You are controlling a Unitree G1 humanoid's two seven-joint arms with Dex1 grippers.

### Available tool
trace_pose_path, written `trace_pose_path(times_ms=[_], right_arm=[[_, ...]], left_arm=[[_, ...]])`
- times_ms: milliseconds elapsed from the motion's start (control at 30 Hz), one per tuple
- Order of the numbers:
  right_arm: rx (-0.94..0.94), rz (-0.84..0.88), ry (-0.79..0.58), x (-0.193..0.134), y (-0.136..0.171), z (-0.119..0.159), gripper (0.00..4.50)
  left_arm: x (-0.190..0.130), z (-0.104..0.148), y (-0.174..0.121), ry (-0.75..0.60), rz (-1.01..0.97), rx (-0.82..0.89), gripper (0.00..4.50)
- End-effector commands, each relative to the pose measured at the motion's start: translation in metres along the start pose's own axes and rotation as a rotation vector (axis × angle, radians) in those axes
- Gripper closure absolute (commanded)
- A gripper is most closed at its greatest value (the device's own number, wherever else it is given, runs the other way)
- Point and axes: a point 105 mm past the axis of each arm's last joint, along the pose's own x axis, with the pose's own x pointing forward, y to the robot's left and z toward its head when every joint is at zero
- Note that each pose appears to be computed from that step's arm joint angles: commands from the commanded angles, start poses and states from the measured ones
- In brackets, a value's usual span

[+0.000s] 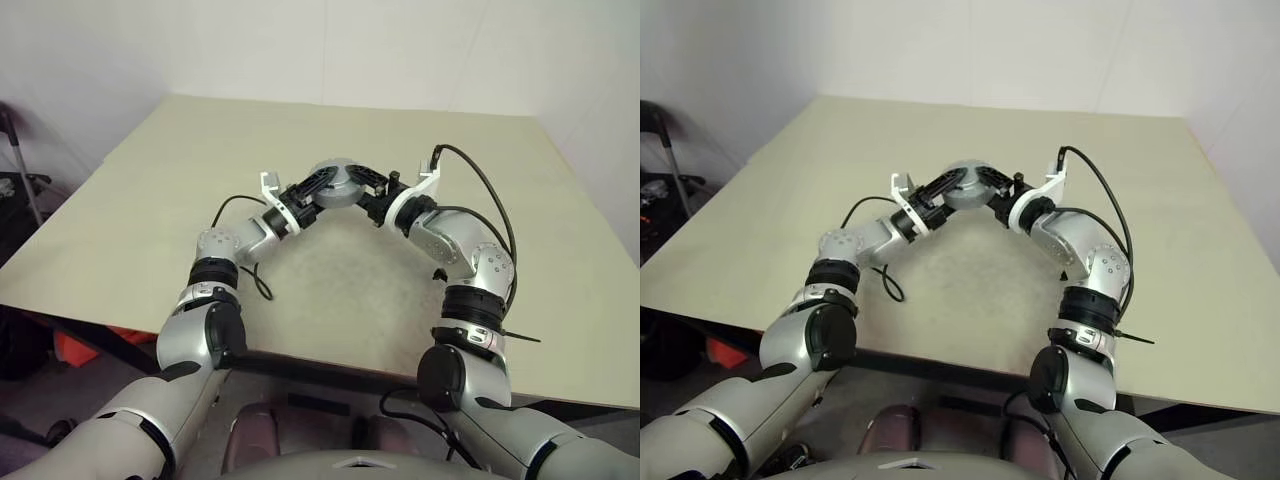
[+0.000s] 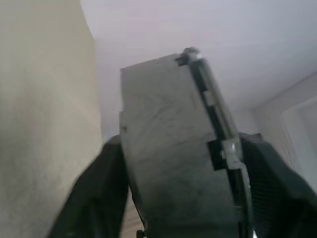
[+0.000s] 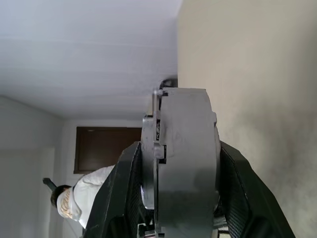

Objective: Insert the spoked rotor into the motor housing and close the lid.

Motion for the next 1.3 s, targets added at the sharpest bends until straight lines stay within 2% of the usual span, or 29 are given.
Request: trace_pose_path(times_ms=[33, 233, 367, 467, 633, 767, 833, 1033, 1300], right_arm=[[-0.025, 0.079, -0.022, -0.004, 0.021, 0.003, 2.38], [-0.076, 0.106, -0.02, -0.005, 0.024, 0.002, 2.38], [-0.168, 0.108, -0.058, -0.008, 0.027, 0.006, 1.09], [-0.323, -0.008, -0.154, -0.008, 0.016, 0.02, 0.07], [-0.394, -0.073, -0.222, -0.009, 0.002, 0.03, 0.07], [-0.396, -0.084, -0.238, -0.015, -0.005, 0.036, 0.07], [-0.394, -0.091, -0.242, -0.017, -0.008, 0.038, 0.07], [-0.393, -0.097, -0.229, -0.015, -0.011, 0.038, 0.07], [-0.401, -0.094, -0.199, -0.008, -0.012, 0.033, 0.07]], left_arm=[[0.006, 0.009, -0.018, -0.009, -0.042, 0.06, 2.03], [0.005, 0.011, -0.015, -0.024, -0.024, 0.053, 2.03], [0.001, 0.02, -0.013, -0.063, -0.008, 0.083, 2.03], [-0.005, 0.031, -0.01, -0.117, 0.02, 0.131, 2.03], [-0.027, 0.069, -0.008, -0.309, 0.079, 0.25, 2.03], [-0.069, 0.114, -0.003, -0.527, 0.217, 0.315, 2.03], [-0.089, 0.128, -0.001, -0.593, 0.272, 0.326, 2.03], [-0.128, 0.145, 0.016, -0.713, 0.424, 0.32, 2.03], [-0.143, 0.15, 0.027, -0.77, 0.507, 0.288, 2.03]])
